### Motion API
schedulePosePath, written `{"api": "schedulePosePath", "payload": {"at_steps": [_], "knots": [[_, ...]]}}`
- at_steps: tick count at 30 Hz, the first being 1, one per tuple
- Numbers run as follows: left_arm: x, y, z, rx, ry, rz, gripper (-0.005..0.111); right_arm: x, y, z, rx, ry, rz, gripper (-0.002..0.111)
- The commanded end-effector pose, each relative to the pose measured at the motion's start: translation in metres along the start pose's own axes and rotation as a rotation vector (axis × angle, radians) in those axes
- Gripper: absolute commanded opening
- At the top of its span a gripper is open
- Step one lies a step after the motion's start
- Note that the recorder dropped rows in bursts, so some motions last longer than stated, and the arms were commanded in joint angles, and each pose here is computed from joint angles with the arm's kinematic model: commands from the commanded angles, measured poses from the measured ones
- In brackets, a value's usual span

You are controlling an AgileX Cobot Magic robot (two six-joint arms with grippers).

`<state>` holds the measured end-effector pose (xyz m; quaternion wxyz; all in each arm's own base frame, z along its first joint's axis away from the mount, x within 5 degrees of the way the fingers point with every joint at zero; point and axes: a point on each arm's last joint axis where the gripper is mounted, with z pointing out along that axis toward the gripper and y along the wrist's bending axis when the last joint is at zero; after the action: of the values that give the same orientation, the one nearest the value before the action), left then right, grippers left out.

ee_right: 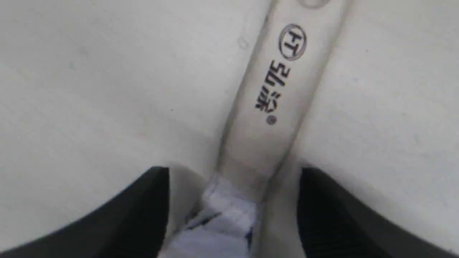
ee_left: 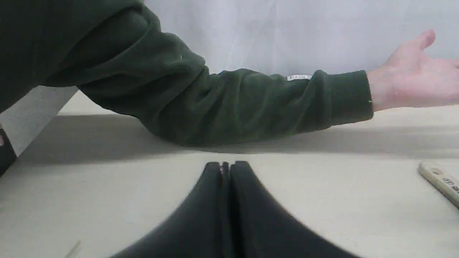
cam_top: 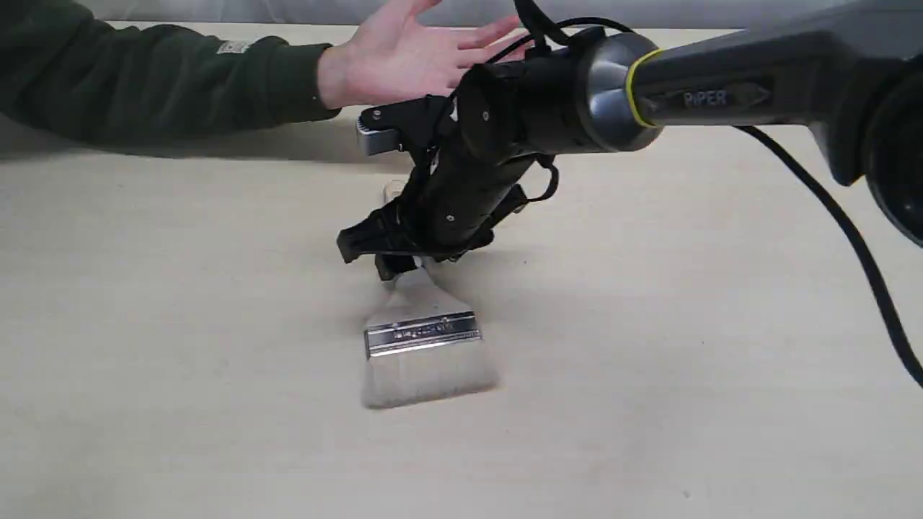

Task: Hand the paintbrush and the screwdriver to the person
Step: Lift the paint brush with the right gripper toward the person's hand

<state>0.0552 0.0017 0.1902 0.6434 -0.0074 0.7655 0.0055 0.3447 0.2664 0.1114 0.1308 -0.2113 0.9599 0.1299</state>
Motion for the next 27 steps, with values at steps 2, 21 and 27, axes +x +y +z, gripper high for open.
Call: {"api": "schedulePosePath", "payload": {"at_steps": [2, 21, 27], "knots": [[0.000, -0.001, 0.000, 0.008, -0.009, -0.006, 0.000, 0.008, -0.004, 0.014, 0.026, 0.105, 0.000, 0.054], [0.000, -0.001, 0.000, 0.008, -0.009, -0.006, 0.000, 0.020, -0.018, 0.009, 0.182, 0.291, -0.112, 0.023], [-0.001, -0.001, 0.000, 0.008, -0.013, -0.004, 0.000, 0.022, -0.023, 0.006, 0.224, 0.311, -0.162, 0.004]]}}
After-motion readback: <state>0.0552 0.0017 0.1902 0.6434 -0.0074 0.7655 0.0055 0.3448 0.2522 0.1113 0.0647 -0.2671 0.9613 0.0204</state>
